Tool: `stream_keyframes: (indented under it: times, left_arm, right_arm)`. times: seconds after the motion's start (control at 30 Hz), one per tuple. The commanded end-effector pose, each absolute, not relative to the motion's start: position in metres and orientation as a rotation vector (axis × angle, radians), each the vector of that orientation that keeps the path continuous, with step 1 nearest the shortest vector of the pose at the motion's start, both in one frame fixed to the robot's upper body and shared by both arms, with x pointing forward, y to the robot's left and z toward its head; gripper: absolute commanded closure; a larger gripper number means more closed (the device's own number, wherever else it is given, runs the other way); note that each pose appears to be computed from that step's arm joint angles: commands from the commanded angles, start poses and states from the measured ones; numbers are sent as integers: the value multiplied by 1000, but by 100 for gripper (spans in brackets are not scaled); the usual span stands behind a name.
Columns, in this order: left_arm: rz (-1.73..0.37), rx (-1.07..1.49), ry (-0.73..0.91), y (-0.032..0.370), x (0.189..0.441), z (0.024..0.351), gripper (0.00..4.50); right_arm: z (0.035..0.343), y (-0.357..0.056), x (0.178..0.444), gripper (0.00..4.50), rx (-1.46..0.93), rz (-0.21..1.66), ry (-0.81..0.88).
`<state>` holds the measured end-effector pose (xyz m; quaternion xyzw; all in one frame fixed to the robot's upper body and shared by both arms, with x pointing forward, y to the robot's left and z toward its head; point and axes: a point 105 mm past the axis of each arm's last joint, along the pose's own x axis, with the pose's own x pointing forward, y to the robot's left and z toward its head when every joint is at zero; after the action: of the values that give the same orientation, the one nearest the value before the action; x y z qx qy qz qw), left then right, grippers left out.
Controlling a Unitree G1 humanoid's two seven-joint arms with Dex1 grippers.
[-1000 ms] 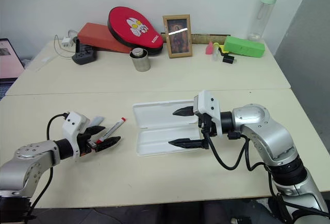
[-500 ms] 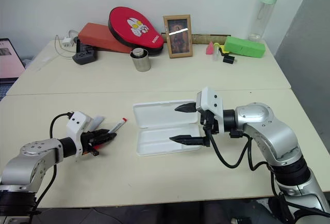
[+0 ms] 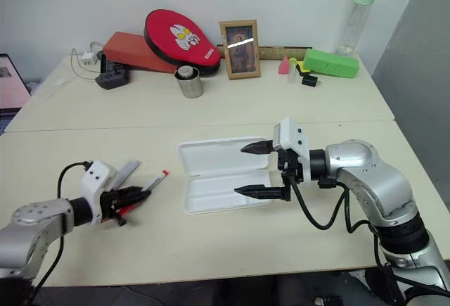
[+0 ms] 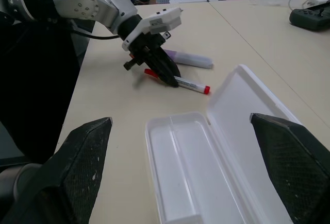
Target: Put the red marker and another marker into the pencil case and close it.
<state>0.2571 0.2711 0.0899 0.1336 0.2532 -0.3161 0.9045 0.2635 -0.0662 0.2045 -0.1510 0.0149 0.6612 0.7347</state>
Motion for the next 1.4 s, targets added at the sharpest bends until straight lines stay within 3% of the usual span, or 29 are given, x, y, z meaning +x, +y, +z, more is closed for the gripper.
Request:
stream_keyframes:
  times: [0.03, 0.1, 0.37, 0.57, 0.9, 1.4]
  left_arm:
    - [-935, 377, 445, 232, 228, 126, 411]
    - [-997, 399, 447, 220, 222, 130, 411]
    - [-1096, 495, 290, 166, 266, 152, 411]
    - [-1204, 503, 285, 138, 289, 143, 411]
    - [-1263, 615, 268, 115, 321, 134, 411]
    - [-1357, 622, 238, 97, 323, 142, 411]
  right_arm:
    - [213, -76, 253, 0, -345, 1489, 11]
    - [213, -79, 252, 0, -347, 1485, 18]
    - [207, -104, 266, 0, -335, 1348, 62]
    - [206, -129, 272, 0, -325, 1195, 70]
    - [208, -130, 261, 0, -311, 1134, 60]
    - [208, -129, 256, 0, -302, 1100, 62]
